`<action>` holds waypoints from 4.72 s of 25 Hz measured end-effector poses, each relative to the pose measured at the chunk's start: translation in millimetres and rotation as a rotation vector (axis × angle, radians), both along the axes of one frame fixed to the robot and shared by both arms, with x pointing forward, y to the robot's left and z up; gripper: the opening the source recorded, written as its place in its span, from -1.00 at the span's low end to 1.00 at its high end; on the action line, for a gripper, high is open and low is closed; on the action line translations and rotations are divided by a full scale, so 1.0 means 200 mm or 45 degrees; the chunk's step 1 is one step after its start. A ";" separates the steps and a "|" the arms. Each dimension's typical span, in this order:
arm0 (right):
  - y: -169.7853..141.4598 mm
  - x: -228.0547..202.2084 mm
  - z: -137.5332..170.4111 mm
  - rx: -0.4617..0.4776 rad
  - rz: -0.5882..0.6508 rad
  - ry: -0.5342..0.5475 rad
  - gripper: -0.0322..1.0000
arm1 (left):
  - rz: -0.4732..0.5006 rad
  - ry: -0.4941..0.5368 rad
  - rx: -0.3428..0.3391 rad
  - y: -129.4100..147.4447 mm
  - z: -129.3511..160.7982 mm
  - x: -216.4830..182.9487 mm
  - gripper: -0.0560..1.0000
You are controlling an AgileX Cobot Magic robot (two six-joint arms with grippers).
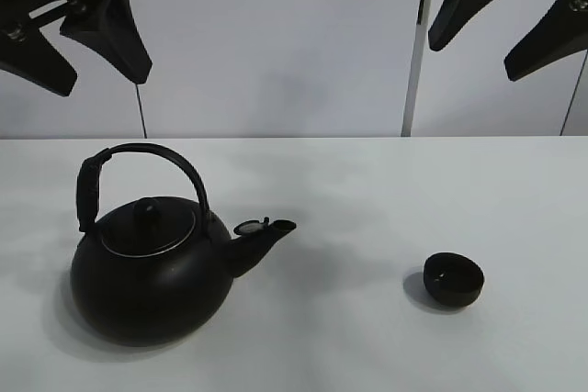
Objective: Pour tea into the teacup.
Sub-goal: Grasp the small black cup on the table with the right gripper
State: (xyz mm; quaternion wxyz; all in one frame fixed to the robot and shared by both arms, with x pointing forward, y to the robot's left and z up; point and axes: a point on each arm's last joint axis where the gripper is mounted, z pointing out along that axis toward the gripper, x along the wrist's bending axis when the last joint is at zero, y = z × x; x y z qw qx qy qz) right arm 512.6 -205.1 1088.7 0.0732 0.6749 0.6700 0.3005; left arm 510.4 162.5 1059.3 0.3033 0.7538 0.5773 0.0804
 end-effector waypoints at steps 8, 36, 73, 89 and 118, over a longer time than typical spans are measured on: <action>0.00 0.00 0.00 -0.049 0.081 -0.026 -0.03 | 0.000 0.000 0.000 0.00 0.00 0.00 0.06; 0.01 0.11 -0.36 -0.297 0.302 0.346 0.37 | 0.000 0.002 0.001 0.00 0.00 0.00 0.06; -0.02 0.13 -0.42 -0.434 0.256 0.416 0.37 | 0.000 0.002 0.001 0.00 0.00 0.00 0.06; 0.10 0.21 -0.77 -0.478 0.294 0.597 0.37 | 0.000 0.002 0.001 0.00 0.00 0.00 0.06; 0.12 0.26 -0.89 -0.468 0.289 0.578 -0.16 | 0.000 0.002 0.001 0.00 0.00 0.00 0.06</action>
